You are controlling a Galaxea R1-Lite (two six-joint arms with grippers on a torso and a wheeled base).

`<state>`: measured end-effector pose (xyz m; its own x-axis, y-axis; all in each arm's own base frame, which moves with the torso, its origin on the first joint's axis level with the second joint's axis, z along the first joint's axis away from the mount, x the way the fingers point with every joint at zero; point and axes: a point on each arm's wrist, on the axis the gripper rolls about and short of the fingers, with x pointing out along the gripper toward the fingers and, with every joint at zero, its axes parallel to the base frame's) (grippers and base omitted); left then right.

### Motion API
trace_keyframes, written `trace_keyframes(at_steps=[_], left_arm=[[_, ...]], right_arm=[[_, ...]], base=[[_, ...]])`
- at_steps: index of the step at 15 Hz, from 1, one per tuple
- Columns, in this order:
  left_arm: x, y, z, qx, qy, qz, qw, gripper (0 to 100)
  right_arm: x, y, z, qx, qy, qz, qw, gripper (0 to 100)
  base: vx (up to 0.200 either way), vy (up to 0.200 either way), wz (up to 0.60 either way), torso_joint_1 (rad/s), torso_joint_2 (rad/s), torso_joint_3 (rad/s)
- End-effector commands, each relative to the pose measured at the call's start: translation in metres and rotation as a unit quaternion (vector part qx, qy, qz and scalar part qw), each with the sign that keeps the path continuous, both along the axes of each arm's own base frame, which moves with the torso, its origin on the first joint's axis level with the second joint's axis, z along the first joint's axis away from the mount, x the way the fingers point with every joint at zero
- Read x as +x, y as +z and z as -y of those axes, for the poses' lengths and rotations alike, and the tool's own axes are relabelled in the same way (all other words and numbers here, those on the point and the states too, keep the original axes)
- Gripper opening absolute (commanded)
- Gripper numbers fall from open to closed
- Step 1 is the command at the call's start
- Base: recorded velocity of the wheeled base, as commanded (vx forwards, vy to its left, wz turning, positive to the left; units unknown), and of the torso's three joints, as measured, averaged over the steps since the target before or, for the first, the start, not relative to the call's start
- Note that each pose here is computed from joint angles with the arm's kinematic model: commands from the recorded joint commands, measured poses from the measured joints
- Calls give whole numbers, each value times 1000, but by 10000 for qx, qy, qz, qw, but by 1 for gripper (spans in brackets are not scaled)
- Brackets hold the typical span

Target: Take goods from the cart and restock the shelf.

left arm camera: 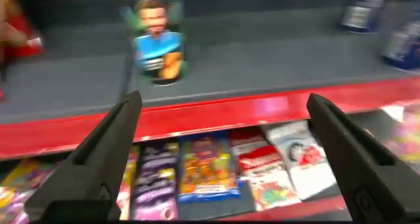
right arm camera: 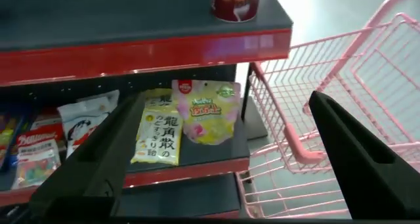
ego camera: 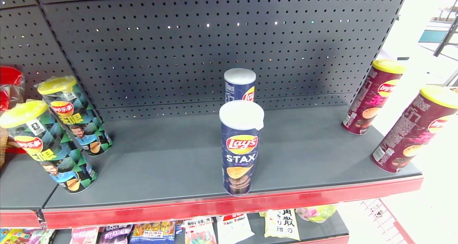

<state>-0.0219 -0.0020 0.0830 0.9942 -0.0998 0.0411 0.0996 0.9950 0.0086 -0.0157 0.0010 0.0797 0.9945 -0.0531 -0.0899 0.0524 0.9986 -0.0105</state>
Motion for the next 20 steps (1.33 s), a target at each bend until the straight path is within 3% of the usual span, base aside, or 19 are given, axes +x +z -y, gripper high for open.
trace_keyframes(at_steps=[1,2,4,5,6,7,9,11,14,20], left_arm=[[-1,-2,2,11,-367,61,9993,100],[-2,-2,3,49,-687,64,9976,100],[-1,-2,3,173,-582,62,9981,100],[-1,-3,-1,201,371,30,9991,100],[-1,-5,-3,52,762,-66,9971,100],[-1,-6,-3,-152,786,-124,9967,100],[-1,-7,-1,85,379,-216,9990,100],[-1,-7,-1,10,278,-205,9994,100],[-1,-7,-2,-2,485,-198,9986,100],[-1,-8,-2,-17,500,-207,9985,100]], right_arm=[[-1,-2,2,-25,691,29,9976,100],[0,-2,2,-2,658,5,9978,100],[0,-2,2,13,649,13,9979,100],[-1,-3,2,11,611,13,9981,100],[-1,-3,2,9,580,28,9983,100],[-1,-3,2,16,541,43,9985,100],[-1,-3,2,8,542,43,9985,100],[-1,-3,2,9,550,43,9985,100],[-2,-3,2,21,464,97,9989,100],[-7,-4,1,12,304,435,9986,100]], base=[[0,0,0,0,0,0],[0,0,0,0,0,0],[0,0,0,0,0,0],[0,0,0,0,0,0],[0,0,0,0,0,0],[0,0,0,0,0,0],[0,0,0,0,0,0],[0,0,0,0,0,0],[0,0,0,0,0,0],[0,0,0,0,0,0]])
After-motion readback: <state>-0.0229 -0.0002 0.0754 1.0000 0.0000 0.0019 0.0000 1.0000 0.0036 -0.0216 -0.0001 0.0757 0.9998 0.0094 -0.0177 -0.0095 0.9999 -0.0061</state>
